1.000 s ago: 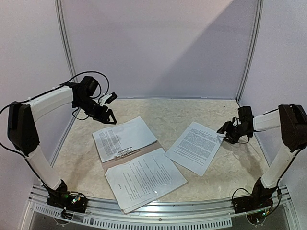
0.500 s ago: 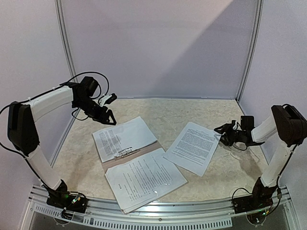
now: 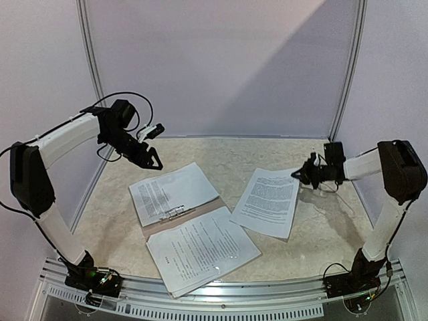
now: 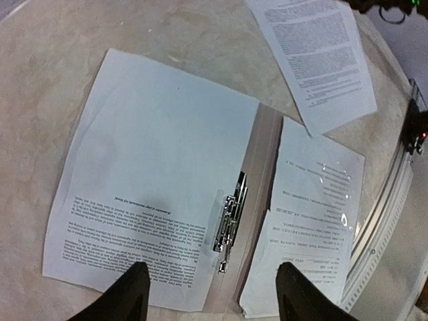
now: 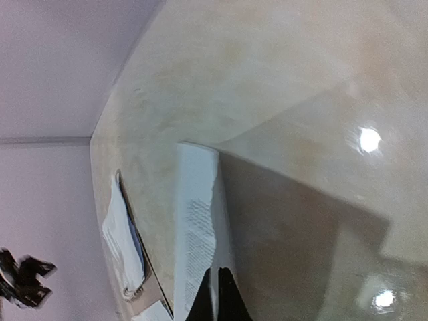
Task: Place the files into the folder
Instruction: Pick up the file from the center of the board, then pass from the right arm to the left
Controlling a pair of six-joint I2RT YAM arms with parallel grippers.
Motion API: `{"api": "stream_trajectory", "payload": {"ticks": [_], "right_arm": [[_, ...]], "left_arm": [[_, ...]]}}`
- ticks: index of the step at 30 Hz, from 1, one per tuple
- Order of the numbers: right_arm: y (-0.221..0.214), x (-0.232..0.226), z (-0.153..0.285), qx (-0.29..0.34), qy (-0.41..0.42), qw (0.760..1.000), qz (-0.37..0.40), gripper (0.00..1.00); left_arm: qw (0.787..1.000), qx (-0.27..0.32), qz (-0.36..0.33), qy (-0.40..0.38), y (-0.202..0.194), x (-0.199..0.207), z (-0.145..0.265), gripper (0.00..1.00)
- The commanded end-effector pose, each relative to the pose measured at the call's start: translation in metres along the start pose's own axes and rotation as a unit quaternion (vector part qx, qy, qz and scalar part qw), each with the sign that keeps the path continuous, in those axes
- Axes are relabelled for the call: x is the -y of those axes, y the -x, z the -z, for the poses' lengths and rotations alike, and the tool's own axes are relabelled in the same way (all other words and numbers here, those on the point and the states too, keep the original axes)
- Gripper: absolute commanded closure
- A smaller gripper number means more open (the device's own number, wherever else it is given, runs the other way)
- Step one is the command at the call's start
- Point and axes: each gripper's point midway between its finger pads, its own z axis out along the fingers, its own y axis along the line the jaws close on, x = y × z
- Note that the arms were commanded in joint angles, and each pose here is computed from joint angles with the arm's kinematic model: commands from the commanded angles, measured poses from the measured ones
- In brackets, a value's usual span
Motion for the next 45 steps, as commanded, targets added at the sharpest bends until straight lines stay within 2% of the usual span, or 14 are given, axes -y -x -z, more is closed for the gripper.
{"api": "stream_trajectory", "payload": {"ticks": [1, 2, 6, 10, 16, 18, 24, 26, 30, 33, 36, 40, 43, 45], "right_arm": [[-0.032, -0.144, 0.042, -0.024, -0.030, 0.938, 0.344, 1.00], [-0.049, -0.176, 0.051, -0.032, -0.016, 0.904, 0.427, 1.00], [-0.115, -0.264, 0.076, -0.063, 0.061, 0.797, 0.598, 1.00], [-0.146, -0.319, 0.094, -0.056, 0.100, 0.748, 0.654, 1.00], [-0.193, -0.357, 0.095, -0.061, 0.131, 0.695, 0.705, 1.00], [-0.203, -0.365, 0.096, -0.058, 0.137, 0.683, 0.715, 1.00], [-0.231, -0.382, 0.100, -0.063, 0.186, 0.653, 0.732, 1.00], [-0.237, -0.386, 0.105, -0.067, 0.206, 0.642, 0.735, 1.00], [-0.241, -0.393, 0.112, -0.062, 0.226, 0.637, 0.734, 1.00], [-0.240, -0.396, 0.117, -0.056, 0.230, 0.636, 0.734, 1.00], [-0.240, -0.400, 0.120, -0.050, 0.237, 0.633, 0.735, 1.00], [-0.243, -0.404, 0.122, -0.048, 0.250, 0.626, 0.737, 1.00], [-0.246, -0.406, 0.124, -0.049, 0.261, 0.621, 0.737, 1.00], [-0.248, -0.408, 0.127, -0.049, 0.270, 0.618, 0.737, 1.00]], "left_arm": [[0.993, 0.008, -0.097, -0.060, 0.010, 0.041, 0.036, 0.31], [0.991, 0.014, -0.116, -0.067, 0.014, 0.048, 0.044, 0.29], [0.977, 0.042, -0.194, -0.084, 0.025, 0.075, 0.079, 0.25], [0.958, 0.078, -0.264, -0.079, 0.043, 0.101, 0.117, 0.18], [0.935, 0.068, -0.342, -0.057, 0.048, 0.130, 0.144, 0.11], [0.931, 0.060, -0.356, -0.058, 0.046, 0.140, 0.143, 0.06], [0.924, 0.024, -0.368, -0.102, 0.033, 0.171, 0.116, 0.05], [0.925, 0.022, -0.366, -0.104, 0.037, 0.173, 0.108, 0.06], [0.926, 0.015, -0.358, -0.119, 0.038, 0.177, 0.097, 0.12], [0.923, 0.001, -0.360, -0.134, 0.031, 0.183, 0.089, 0.22], [0.924, -0.016, -0.358, -0.131, 0.024, 0.182, 0.080, 0.39], [0.924, -0.030, -0.353, -0.141, 0.018, 0.186, 0.071, 0.48], [0.926, -0.028, -0.352, -0.135, 0.020, 0.185, 0.069, 0.65], [0.928, -0.029, -0.347, -0.133, 0.021, 0.184, 0.067, 0.80]]}}
